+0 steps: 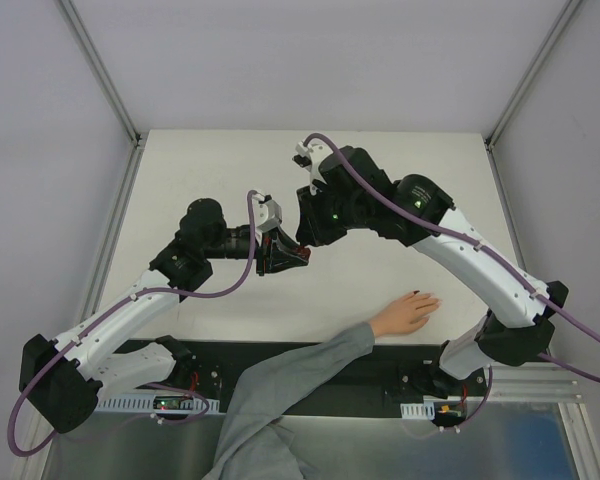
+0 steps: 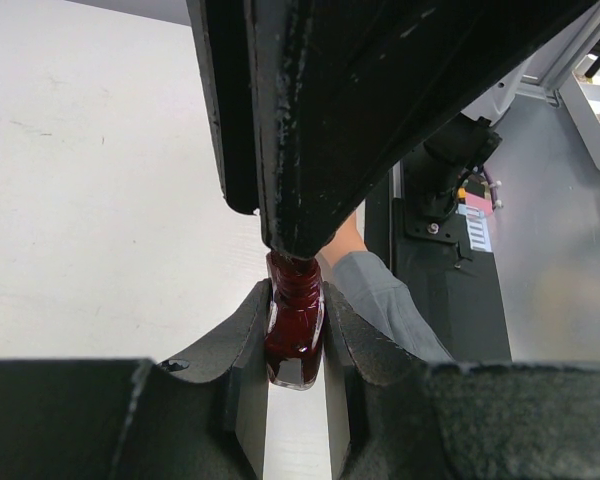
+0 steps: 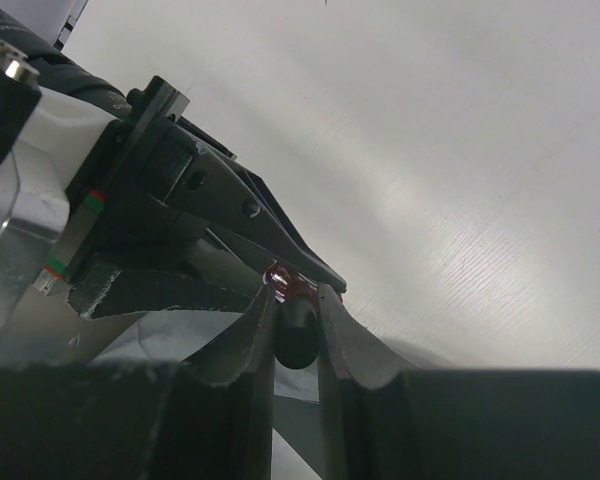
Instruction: Paint the nails
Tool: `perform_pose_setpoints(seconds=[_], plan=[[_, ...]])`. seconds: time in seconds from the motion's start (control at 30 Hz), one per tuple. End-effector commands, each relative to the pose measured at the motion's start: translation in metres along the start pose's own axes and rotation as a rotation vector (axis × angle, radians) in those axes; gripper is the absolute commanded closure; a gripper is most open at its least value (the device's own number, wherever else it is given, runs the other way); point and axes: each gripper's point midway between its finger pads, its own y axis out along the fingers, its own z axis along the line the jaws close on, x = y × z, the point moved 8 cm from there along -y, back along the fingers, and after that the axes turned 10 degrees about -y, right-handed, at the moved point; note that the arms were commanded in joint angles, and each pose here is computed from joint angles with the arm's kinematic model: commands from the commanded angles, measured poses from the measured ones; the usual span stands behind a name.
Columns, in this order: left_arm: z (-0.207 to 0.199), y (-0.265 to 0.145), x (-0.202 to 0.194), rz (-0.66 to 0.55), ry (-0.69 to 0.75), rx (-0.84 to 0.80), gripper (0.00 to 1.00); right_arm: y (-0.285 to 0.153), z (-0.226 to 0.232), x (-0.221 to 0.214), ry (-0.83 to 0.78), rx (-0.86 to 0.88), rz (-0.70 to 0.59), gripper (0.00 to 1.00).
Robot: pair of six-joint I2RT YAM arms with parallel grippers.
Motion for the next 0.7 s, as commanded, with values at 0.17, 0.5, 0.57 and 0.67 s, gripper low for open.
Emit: perform_pose_setpoints(seconds=[0.17, 0.5, 0.57, 0.67], plan=[[-0.0098, -0.0002, 0.0183, -0.041, 0.083, -0.041, 1.00, -0.0063, -0.0024, 0.0052, -0.011, -0.034, -0.040, 1.00], [-0.0097, -0.0002, 0.0183, -0.042, 0.082, -0.039, 1.00, -0.0063, -0.0004, 0.0106, -0.017, -0.021, -0.050, 0.99], [-0.0097, -0.0002, 0.0183, -0.042, 0.082, -0.039, 1.00, -0.0065, 0.0000, 0.0106, -0.018, -0.017, -0.047, 1.00], [-0.0094, 0.0000, 0.0181, -0.040, 0.082, -0.041, 1.00, -0.0044, 0.0005, 0.0098, -0.017, -0.013, -0.039, 0.99]])
